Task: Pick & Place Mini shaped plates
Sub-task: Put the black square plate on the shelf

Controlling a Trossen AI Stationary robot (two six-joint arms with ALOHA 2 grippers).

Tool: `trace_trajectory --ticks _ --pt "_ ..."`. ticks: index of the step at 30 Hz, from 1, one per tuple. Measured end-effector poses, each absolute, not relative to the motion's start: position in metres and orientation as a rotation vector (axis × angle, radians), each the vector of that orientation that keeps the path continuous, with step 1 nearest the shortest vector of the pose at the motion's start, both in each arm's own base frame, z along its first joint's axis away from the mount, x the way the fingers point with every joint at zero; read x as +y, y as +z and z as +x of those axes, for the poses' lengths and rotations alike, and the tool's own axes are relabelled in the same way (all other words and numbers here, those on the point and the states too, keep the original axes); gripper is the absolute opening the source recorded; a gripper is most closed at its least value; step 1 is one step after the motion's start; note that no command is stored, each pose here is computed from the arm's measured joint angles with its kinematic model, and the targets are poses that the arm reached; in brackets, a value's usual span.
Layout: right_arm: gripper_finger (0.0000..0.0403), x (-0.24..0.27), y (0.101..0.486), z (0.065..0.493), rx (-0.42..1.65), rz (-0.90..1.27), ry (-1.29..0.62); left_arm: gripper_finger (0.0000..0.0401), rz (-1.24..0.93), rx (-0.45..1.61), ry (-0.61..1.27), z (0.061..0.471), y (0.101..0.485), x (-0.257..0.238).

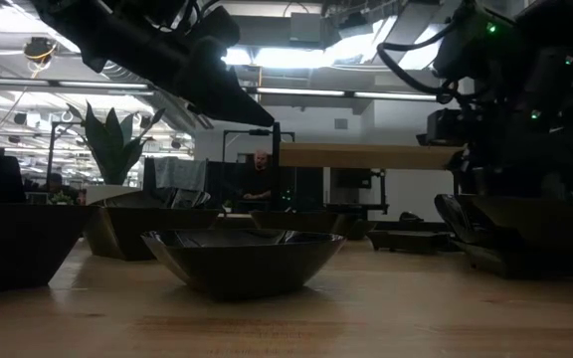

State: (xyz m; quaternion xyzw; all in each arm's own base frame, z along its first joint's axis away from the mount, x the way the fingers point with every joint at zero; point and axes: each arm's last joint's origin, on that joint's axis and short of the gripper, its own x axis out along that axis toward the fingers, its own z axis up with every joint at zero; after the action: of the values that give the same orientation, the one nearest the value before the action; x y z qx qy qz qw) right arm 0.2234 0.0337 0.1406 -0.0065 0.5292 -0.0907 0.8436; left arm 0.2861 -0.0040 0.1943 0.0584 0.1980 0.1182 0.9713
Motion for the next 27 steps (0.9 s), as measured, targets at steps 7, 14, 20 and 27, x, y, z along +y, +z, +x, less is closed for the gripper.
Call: trace_trajectory --ticks 7,14,20,27 --pt "0.0135 0.0338 0.1408 0.2238 1.113 -0.012 -0.192 0.0027 0.118 0.4 0.239 0.2861 0.1943 -0.004" --pt "0.0104 0.0342 0.1416 0.2255 1.096 -0.022 -0.178 0.0027 0.124 0.401 0.237 0.2861 0.1943 -0.004" --pt "0.0074 0.0341 0.1415 0.2253 1.098 -0.023 -0.178 0.0027 0.124 0.401 0.237 0.2861 0.1943 -0.004" --pt "0.0069 0.0343 0.1414 0.2253 1.099 -0.018 -0.173 0.0027 0.124 0.401 0.236 0.2861 0.1943 -0.004"
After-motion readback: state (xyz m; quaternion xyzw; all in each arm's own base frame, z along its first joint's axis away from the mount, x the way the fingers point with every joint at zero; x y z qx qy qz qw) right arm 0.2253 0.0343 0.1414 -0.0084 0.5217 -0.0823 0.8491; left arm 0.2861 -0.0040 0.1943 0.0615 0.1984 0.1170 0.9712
